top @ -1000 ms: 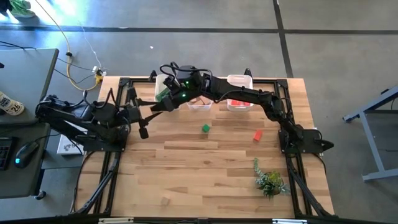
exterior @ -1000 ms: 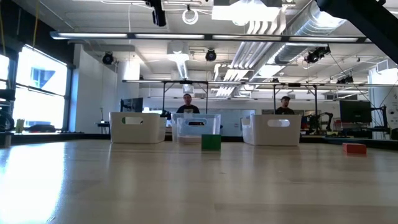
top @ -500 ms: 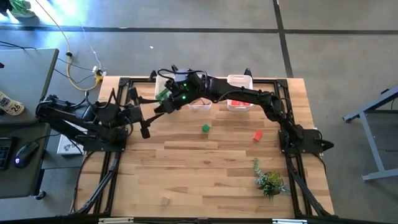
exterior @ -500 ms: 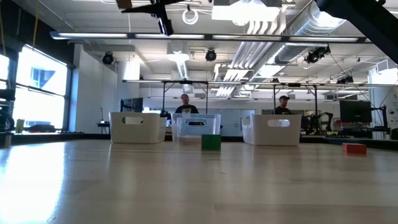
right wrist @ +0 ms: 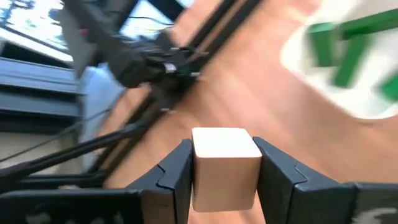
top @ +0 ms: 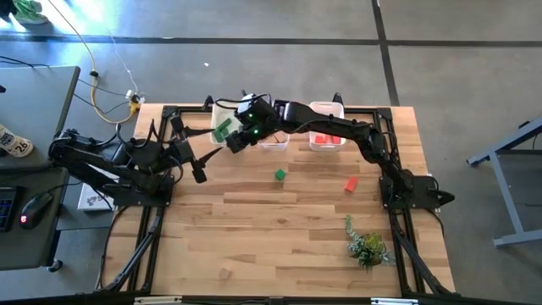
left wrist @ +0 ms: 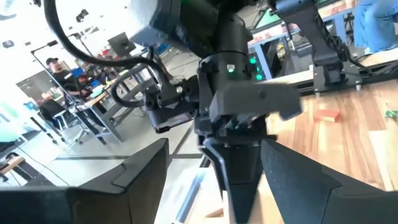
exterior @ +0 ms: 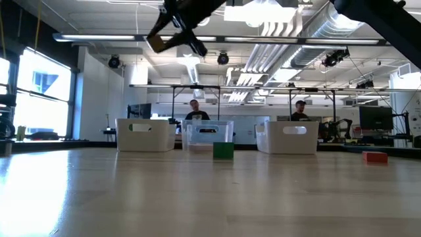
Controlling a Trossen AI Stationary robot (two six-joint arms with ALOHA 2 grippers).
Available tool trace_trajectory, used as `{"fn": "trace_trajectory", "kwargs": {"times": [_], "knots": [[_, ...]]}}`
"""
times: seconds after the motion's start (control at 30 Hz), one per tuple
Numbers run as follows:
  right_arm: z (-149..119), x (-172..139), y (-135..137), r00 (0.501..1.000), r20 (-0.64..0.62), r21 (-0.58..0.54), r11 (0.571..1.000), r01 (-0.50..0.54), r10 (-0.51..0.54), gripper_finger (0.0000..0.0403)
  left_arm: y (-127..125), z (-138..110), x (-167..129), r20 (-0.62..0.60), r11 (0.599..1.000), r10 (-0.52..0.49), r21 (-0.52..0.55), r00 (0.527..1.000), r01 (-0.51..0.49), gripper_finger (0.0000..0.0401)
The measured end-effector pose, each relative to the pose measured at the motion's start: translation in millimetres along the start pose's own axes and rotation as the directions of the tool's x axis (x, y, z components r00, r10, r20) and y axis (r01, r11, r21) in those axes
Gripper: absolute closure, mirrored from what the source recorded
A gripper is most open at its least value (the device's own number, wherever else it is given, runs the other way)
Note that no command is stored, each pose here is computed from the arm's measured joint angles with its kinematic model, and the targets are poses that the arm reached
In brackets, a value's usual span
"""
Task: Sort & place blocks by color
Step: Put the brown block into the transparent bin
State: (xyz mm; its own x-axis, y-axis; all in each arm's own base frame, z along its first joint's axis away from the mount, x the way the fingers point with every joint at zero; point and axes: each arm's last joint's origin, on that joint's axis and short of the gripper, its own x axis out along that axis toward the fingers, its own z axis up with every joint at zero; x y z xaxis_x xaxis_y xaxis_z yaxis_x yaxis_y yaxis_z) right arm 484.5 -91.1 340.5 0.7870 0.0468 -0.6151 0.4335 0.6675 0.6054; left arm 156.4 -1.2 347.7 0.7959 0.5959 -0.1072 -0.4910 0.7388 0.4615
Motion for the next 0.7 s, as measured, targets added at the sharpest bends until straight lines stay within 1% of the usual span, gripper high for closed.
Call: {"fn": "trace_trajectory", "kwargs": {"times": [0.1,0.2,0.3,0.4,0.5,0.57,0.63,0.7], "knots": [[3.0,-2.3,-12.8,0.995,0.003,-0.019,0.995,0.098,-0.098,0.0284,2.3,-1.0,1.9,-0.010,1.000,0.018,-0.006,1.000,-0.018,0.0158],[5.6,-5.8,-27.3,0.977,0.004,-0.048,0.976,0.215,-0.215,0.0284,6.3,-2.8,4.9,-0.025,0.999,0.047,-0.012,0.999,-0.048,0.0158],[9.4,-10.0,-41.4,0.946,0.014,-0.111,0.940,0.324,-0.324,0.0284,11.4,-5.0,8.6,-0.045,0.996,0.082,-0.016,0.996,-0.083,0.0158],[16.1,-14.3,-53.5,0.911,0.052,-0.175,0.895,0.411,-0.409,0.0284,16.4,-7.3,11.9,-0.064,0.992,0.117,-0.036,0.991,-0.120,0.0158],[22.1,-16.0,-65.5,0.878,0.078,-0.228,0.849,0.477,-0.472,0.0284,21.5,-9.6,14.9,-0.083,0.985,0.152,-0.070,0.985,-0.158,0.0158],[22.9,-12.0,-75.9,0.860,0.082,-0.261,0.822,0.506,-0.503,0.0284,24.9,-11.2,16.8,-0.096,0.981,0.175,-0.072,0.980,-0.182,0.0158],[21.1,-8.4,-87.6,0.838,0.053,-0.289,0.795,0.533,-0.543,0.0284,27.8,-13.1,19.8,-0.112,0.976,0.198,-0.070,0.974,-0.206,0.0158],[19.3,-4.0,-97.0,0.828,0.037,-0.314,0.780,0.542,-0.560,0.0284,31.0,-15.3,22.9,-0.130,0.971,0.221,-0.066,0.967,-0.231,0.0158]]}}
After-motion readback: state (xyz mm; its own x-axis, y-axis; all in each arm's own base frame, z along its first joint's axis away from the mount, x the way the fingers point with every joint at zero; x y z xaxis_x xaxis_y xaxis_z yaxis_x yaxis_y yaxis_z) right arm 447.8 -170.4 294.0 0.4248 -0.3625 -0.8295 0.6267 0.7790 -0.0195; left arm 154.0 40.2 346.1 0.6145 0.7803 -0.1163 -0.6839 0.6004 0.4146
